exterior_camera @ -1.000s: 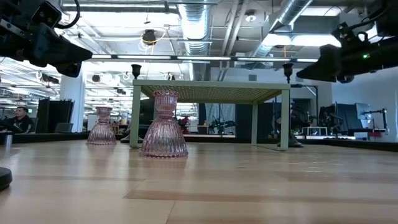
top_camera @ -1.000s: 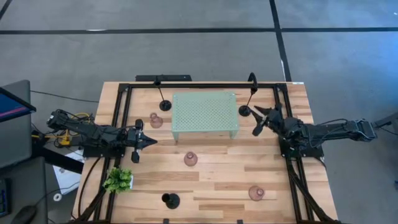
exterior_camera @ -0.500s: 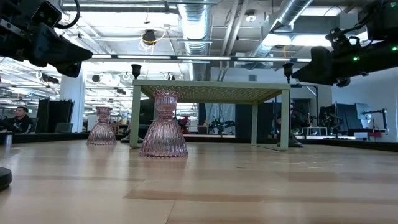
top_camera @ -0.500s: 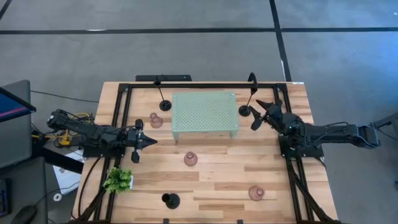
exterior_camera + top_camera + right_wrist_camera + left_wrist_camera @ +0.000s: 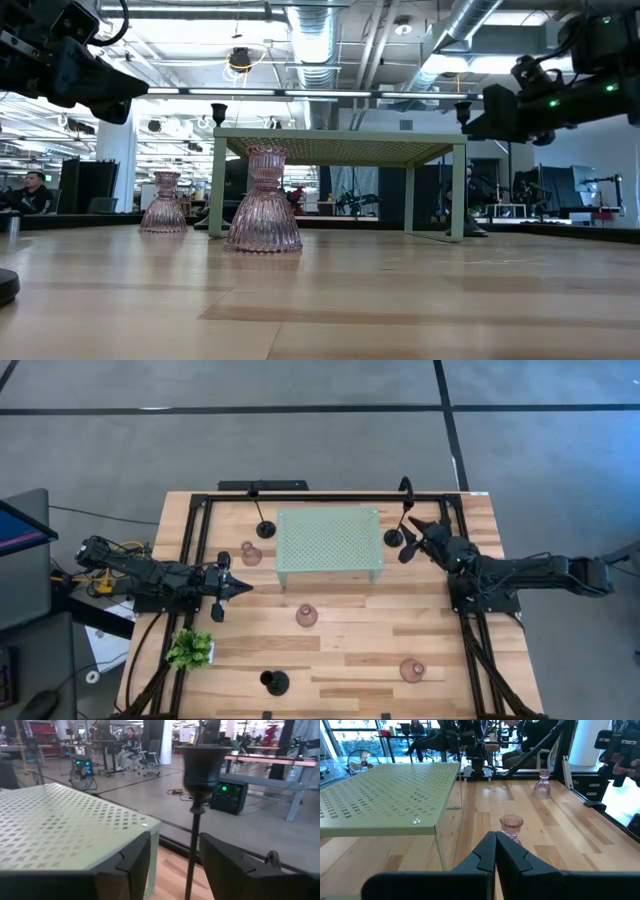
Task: Pick & Place candle stick holders
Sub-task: Put the top right black candle holder on the shelf, then put the bottom pink glass candle holder on the shelf
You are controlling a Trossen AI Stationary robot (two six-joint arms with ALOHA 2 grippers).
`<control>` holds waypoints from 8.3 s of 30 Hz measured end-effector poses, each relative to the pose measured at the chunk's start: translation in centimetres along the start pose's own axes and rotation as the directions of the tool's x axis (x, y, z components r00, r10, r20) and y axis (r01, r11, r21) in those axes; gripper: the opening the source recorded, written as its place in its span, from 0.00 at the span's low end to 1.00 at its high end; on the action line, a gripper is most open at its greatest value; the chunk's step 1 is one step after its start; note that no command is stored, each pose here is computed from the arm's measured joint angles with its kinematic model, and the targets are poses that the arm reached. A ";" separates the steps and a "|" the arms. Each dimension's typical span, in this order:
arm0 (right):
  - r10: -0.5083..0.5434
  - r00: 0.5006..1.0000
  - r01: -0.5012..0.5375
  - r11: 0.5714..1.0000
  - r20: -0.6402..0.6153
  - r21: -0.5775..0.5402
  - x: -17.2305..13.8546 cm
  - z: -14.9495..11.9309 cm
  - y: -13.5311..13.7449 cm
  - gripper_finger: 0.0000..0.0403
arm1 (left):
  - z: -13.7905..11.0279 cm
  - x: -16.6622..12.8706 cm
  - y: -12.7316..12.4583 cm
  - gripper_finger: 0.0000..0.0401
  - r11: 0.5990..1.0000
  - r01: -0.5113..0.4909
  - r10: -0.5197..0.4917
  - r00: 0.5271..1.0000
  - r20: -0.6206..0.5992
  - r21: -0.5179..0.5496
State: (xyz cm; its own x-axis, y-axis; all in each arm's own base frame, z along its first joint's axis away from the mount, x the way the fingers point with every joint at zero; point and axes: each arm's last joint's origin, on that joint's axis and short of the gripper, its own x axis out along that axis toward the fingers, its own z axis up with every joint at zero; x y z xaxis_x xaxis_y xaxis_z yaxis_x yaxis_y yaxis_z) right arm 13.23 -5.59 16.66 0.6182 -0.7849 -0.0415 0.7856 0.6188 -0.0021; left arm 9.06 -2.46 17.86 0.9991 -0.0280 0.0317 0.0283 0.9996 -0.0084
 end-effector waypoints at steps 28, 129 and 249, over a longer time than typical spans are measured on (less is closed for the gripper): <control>-0.068 0.997 0.068 0.998 0.019 0.016 2.0 -0.7 -0.2 0.03 | 0.0 0.0 0.0 0.02 1.000 0.000 0.000 1.000 -0.001 0.000; 0.506 0.862 -0.504 0.856 -0.010 -0.114 14.9 15.0 8.8 0.32 | -0.1 0.0 0.0 0.02 1.000 0.001 -0.001 1.000 -0.012 0.003; 0.328 -0.088 -0.145 0.930 -0.941 0.338 -17.2 6.2 17.3 0.14 | -2.3 1.9 -0.7 0.02 0.991 -0.043 0.010 0.967 -0.255 -0.124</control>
State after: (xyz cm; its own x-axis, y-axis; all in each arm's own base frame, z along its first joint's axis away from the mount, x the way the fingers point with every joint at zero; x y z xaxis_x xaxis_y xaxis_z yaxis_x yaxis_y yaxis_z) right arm 16.35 18.40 23.58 0.1773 0.3018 -0.9367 0.6503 0.6785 0.3417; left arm 10.98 -3.21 15.59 0.9743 -0.0195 -0.2243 -0.0108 0.9910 -0.1331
